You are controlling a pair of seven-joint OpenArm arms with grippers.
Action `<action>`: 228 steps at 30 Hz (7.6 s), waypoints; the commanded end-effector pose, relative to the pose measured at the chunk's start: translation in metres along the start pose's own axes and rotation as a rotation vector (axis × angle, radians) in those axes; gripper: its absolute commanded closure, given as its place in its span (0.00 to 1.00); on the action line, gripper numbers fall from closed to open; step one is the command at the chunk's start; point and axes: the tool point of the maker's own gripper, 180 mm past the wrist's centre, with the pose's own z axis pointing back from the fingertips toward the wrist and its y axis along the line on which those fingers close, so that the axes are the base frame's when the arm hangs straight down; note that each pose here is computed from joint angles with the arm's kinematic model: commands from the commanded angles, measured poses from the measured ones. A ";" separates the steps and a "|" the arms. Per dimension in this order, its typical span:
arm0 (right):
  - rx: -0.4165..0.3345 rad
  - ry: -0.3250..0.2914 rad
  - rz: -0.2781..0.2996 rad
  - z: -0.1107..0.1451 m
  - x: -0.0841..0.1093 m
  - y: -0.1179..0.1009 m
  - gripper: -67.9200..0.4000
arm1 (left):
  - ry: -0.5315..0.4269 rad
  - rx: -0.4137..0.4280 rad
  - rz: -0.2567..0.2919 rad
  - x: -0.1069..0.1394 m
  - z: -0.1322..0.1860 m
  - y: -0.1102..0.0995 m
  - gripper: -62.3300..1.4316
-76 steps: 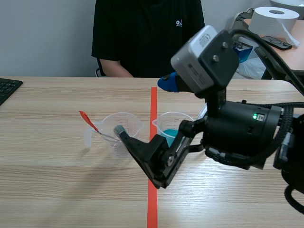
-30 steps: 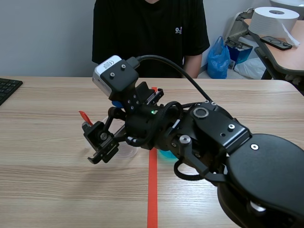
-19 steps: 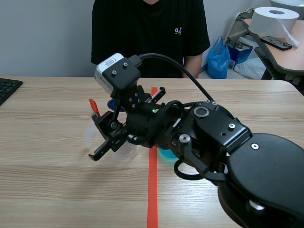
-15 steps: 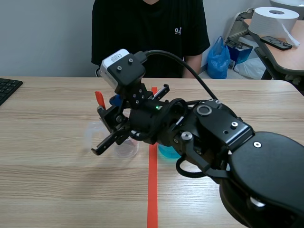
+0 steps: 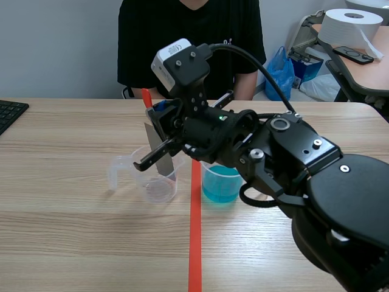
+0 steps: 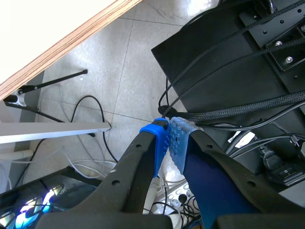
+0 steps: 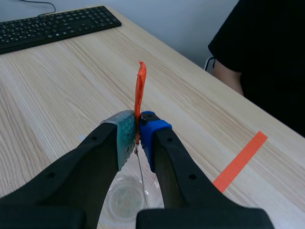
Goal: Do the redox reaction experiment.
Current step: 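Lift the metal plate out of the left beaker, then move the plate over the blue solution, then point at the plate with the left hand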
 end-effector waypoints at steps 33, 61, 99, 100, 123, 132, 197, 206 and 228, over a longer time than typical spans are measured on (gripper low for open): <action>0.227 -0.155 0.213 0.065 0.120 0.010 0.97 | -0.023 0.001 -0.008 0.006 -0.001 0.003 0.91; 0.244 -0.062 0.042 0.115 0.118 -0.071 0.97 | -0.024 0.001 -0.008 0.006 0.000 0.003 0.91; 0.253 -0.011 -0.040 0.100 0.095 -0.082 0.97 | -0.216 0.085 0.002 0.047 0.007 0.068 0.91; 0.254 -0.010 -0.042 0.100 0.095 -0.082 0.97 | -0.234 0.091 -0.002 0.052 0.008 0.077 0.91; 0.254 -0.008 -0.042 0.100 0.095 -0.082 0.97 | -0.846 -0.224 0.015 0.289 -0.003 0.158 0.91; 0.254 -0.009 -0.042 0.100 0.095 -0.082 0.97 | -0.896 -0.340 0.029 0.334 -0.044 0.113 0.91; 0.255 -0.013 -0.043 0.100 0.096 -0.082 0.97 | -0.938 -0.619 0.135 0.462 -0.125 -0.023 0.91; 0.255 -0.013 -0.043 0.100 0.096 -0.082 0.97 | -0.918 -0.632 0.125 0.459 -0.127 -0.030 0.91; 0.255 -0.013 -0.043 0.100 0.096 -0.082 0.97 | -0.919 -0.632 0.125 0.459 -0.127 -0.029 0.91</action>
